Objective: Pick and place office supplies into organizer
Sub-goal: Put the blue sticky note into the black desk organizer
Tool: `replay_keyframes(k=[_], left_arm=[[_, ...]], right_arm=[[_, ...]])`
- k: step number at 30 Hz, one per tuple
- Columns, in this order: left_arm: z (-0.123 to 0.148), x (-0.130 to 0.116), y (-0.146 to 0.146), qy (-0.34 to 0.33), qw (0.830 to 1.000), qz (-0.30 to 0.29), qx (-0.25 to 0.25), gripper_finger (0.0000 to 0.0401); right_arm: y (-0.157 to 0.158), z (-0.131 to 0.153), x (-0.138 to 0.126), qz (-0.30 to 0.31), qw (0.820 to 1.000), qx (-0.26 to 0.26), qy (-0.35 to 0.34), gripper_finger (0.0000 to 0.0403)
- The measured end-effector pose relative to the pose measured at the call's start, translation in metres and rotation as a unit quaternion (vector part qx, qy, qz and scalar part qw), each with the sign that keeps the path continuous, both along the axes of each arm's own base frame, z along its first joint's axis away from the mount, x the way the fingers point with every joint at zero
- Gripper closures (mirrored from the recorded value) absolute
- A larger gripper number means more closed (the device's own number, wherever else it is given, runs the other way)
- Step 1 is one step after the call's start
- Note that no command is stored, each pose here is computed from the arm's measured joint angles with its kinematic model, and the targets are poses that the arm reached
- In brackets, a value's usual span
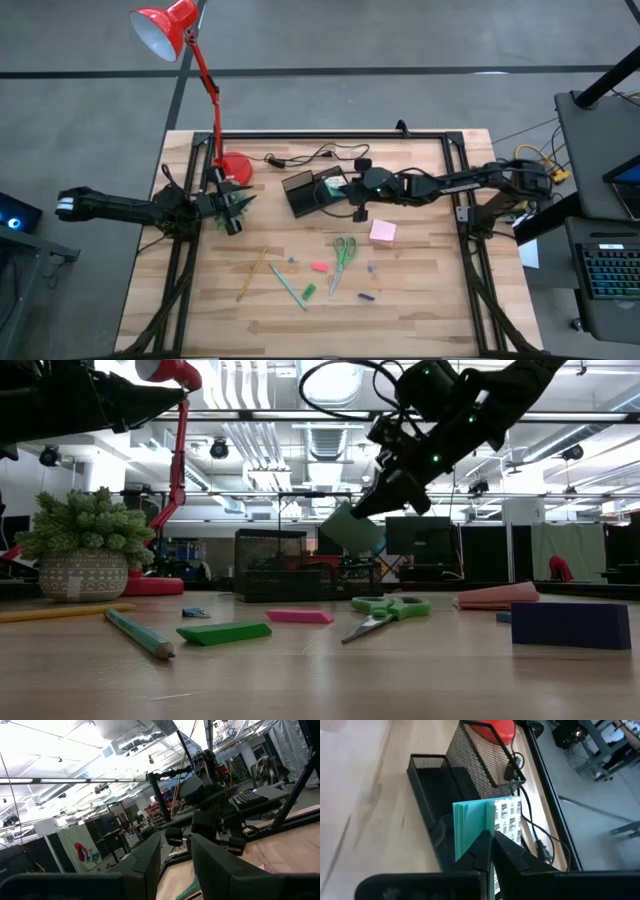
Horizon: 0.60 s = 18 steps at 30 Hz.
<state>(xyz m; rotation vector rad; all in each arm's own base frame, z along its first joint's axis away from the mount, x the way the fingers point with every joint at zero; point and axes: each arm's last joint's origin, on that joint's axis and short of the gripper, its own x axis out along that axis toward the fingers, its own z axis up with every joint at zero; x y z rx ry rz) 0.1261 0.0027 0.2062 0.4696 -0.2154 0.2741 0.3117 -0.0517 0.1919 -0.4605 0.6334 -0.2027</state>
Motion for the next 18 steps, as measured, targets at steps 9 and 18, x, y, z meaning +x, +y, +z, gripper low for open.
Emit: replay_keyframes(k=[9,18], left_arm=[[0.000,0.000,0.000,0.000,1.000,0.000,0.000,0.0305],[0.000,0.000,0.000,0.000,1.000,0.000,0.000,0.0305]], right_arm=[[-0.003,-0.013,0.009,0.015,0.999,-0.034,0.007,0.0394],[-0.008,-0.013,0.008,-0.001,0.997,-0.070,0.018,0.0394]])
